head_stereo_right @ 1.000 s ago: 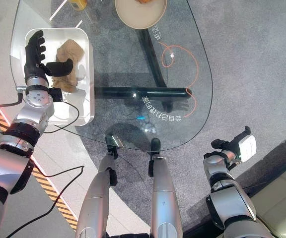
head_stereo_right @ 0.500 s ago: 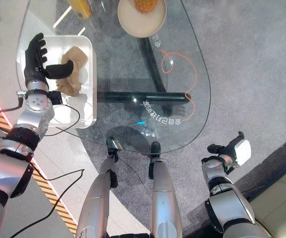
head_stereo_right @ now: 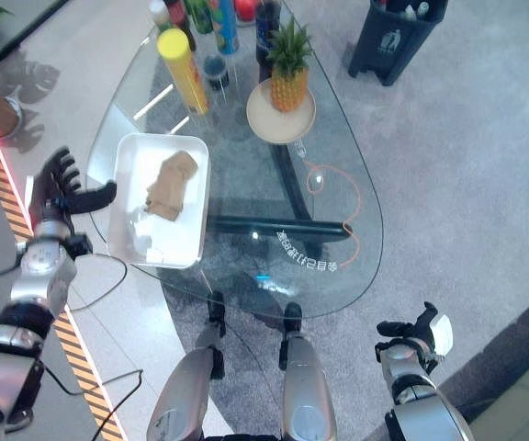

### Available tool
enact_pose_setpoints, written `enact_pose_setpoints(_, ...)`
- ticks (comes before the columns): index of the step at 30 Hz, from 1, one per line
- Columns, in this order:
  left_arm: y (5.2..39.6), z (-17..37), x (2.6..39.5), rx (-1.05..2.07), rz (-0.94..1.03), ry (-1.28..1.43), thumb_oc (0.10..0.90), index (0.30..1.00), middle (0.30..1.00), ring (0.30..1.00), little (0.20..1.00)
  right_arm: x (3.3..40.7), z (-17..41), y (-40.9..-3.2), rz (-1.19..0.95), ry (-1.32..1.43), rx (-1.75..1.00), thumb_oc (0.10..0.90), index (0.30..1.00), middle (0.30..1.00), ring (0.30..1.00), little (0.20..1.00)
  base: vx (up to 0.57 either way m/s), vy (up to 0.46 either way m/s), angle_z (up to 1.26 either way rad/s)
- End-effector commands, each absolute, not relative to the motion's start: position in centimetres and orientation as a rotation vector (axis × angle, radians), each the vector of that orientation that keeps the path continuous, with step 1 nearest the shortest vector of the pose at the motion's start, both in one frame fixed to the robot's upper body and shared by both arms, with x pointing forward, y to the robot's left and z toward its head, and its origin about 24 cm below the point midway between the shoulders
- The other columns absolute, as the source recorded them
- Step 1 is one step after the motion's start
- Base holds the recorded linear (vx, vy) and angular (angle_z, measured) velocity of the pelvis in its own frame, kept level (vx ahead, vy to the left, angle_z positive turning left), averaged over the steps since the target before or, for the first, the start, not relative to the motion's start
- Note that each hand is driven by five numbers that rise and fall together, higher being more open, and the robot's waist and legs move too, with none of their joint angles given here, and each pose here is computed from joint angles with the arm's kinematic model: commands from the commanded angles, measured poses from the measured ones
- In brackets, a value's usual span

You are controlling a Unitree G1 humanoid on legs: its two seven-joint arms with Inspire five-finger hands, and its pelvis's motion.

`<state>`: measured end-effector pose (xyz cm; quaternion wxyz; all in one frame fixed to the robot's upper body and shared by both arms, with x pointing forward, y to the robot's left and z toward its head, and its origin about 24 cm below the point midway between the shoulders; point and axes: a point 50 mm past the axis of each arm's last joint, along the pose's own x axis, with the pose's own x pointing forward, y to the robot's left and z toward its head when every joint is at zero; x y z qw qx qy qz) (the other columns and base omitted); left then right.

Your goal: Wipe the table with a cloth and put it in the basket.

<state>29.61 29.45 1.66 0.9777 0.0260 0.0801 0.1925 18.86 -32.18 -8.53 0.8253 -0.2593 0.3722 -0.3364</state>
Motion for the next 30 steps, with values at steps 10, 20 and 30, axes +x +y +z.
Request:
enact_pose_setpoints(10, 31.4, -6.9, 20.6, 0.101, 0.473, 0.490, 0.800, 0.900, 0.900, 0.900, 0.900, 11.5, -12.0, -32.2, -0.628, 1.071, -0.619, 0.800, 0.900, 0.900, 0.900, 0.900, 0.11, 0.021, 0.12)
enact_pose_setpoints(20, 30.2, -11.8, 14.2, 0.182, 0.419, 0.833, 0.800, 0.900, 0.900, 0.900, 0.900, 9.4, -13.4, -31.2, -0.496, 1.219, -0.597, 0.800, 0.900, 0.900, 0.900, 0.900, 0.03, 0.007, 0.02)
enact_pose_setpoints(30, 28.3, -14.3, 11.0, 0.188, 0.270, 1.140, 0.800, 0.900, 0.900, 0.900, 0.900, 8.4, -14.2, -30.3, -0.357, 1.352, -0.579, 0.800, 0.900, 0.900, 0.900, 0.900, 0.01, 0.012, 0.00)
